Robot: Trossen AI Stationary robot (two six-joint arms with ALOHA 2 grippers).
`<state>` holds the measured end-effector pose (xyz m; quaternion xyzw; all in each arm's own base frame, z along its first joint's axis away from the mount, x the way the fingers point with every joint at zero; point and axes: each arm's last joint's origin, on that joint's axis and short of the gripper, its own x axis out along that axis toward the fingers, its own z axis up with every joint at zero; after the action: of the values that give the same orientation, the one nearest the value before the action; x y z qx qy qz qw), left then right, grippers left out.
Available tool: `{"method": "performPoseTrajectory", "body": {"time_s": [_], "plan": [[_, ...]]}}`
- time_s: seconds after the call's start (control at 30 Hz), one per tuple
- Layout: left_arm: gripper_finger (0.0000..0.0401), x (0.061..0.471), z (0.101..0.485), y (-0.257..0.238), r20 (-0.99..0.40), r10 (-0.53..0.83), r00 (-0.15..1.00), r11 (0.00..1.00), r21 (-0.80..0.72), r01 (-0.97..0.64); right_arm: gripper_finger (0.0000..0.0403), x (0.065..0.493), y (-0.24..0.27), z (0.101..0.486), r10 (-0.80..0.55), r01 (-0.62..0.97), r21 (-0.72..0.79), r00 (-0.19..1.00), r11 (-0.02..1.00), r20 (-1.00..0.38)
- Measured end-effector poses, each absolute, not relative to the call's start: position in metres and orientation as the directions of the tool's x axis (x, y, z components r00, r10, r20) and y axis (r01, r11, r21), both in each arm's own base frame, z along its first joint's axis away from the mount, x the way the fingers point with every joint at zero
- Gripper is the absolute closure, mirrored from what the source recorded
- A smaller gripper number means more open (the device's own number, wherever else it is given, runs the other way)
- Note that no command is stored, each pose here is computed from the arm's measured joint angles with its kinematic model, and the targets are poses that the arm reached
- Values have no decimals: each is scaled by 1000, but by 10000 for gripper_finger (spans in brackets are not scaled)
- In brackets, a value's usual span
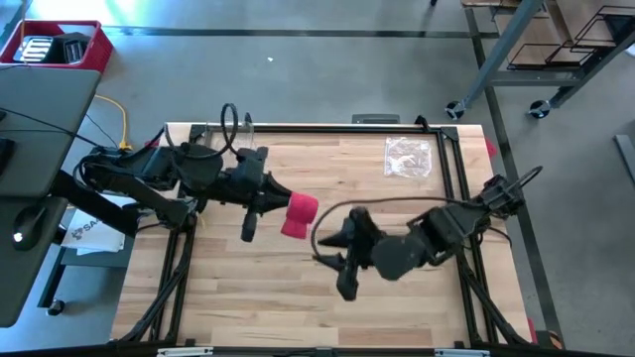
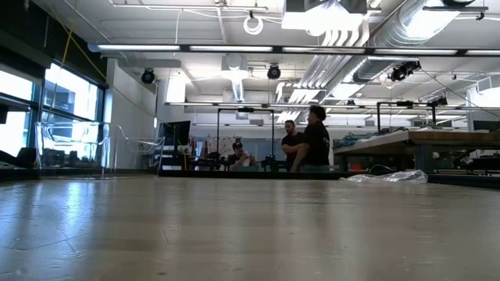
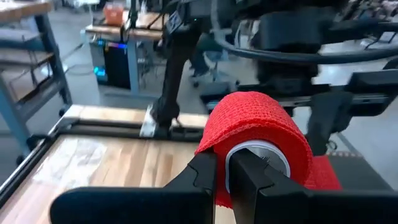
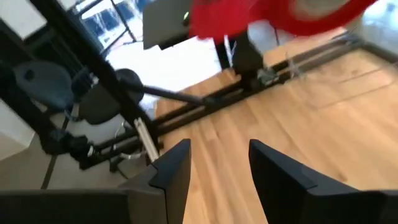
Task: Roll bandage
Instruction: Roll the red bandage
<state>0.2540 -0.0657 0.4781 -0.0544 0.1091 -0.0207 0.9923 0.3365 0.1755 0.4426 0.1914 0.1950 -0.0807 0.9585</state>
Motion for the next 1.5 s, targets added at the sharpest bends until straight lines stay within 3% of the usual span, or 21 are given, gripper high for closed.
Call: {"method": "performPoseTrajectory", "body": {"time_s": [0.13, 0.3, 0.47, 0.7, 1.0, 1.23, 1.33, 1.5], "plan": [[386, 256, 487, -64, -124, -50, 991, 988, -154, 30, 248, 340, 177, 454, -72, 152, 254, 951, 955, -301], [386, 255, 494, -57, -65, -28, 997, 950, -313, 6, 264, 338, 191, 479, -61, 50, -132, 995, 990, -79], [386, 249, 499, -50, -44, -45, 998, 882, -471, 19, 274, 333, 193, 496, -182, 192, -445, 981, 875, 65], [386, 251, 498, -48, -52, -100, 994, 830, -556, 54, 274, 338, 180, 498, -306, 267, -690, 949, 673, 70], [386, 252, 497, -45, -59, -83, 995, 817, -575, 34, 284, 345, 169, 492, -283, 191, -796, 959, 574, 26], [386, 254, 495, -43, -68, -71, 995, 815, -579, 19, 355, 350, 161, 486, -290, 157, -817, 957, 555, -13], [386, 254, 495, -41, -68, -62, 996, 815, -580, 11, 394, 352, 156, 485, -313, 167, -806, 949, 567, -23], [386, 255, 496, -40, -55, -59, 997, 814, -581, 16, 394, 352, 156, 481, -267, 138, -742, 962, 656, -57]]}}
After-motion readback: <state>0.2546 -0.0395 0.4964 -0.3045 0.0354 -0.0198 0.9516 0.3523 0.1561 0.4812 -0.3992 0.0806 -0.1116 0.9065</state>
